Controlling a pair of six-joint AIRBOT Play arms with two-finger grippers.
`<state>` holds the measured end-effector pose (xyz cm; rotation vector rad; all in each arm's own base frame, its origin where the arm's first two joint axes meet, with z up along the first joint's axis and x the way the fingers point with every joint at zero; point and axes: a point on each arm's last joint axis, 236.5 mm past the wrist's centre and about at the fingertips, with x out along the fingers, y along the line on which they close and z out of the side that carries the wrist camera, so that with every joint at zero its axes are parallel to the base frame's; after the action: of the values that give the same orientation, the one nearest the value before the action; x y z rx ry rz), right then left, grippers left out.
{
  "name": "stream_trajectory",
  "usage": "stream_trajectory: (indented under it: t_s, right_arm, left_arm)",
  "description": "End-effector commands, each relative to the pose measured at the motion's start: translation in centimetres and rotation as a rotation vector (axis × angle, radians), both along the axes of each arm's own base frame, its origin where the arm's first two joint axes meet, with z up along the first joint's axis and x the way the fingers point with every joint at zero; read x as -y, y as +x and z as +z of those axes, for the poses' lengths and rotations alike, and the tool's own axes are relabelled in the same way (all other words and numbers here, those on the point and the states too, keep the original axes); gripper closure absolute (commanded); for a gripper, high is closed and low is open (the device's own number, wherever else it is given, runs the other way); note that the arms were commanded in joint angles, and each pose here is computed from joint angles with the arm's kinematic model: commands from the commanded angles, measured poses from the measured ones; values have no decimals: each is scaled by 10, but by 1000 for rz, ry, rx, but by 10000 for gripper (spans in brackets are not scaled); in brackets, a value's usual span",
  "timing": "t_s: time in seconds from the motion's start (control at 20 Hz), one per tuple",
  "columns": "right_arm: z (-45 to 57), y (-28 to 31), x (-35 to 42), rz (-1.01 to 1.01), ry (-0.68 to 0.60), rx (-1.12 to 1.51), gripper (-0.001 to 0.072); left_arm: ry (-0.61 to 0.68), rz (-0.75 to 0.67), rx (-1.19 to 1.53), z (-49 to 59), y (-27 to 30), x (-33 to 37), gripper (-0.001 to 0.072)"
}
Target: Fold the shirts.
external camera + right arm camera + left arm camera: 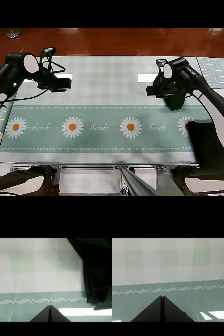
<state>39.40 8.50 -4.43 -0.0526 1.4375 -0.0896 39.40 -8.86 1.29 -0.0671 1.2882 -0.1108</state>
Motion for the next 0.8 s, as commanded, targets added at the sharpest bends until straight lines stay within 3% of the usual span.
stream_trajectory:
  t_s: [0.0,0.65,0.75]
  right_arm:
    - [0,0,-1,1,0,0,681]
    - [0,2,-1,3,2,9,681]
    - [4,18,8,42,-43,72,681]
  left_arm:
    - [0,0,-1,0,0,0,680]
    - [0,0,-1,0,0,0,680]
    - [-10,5,56,2,14,2,680]
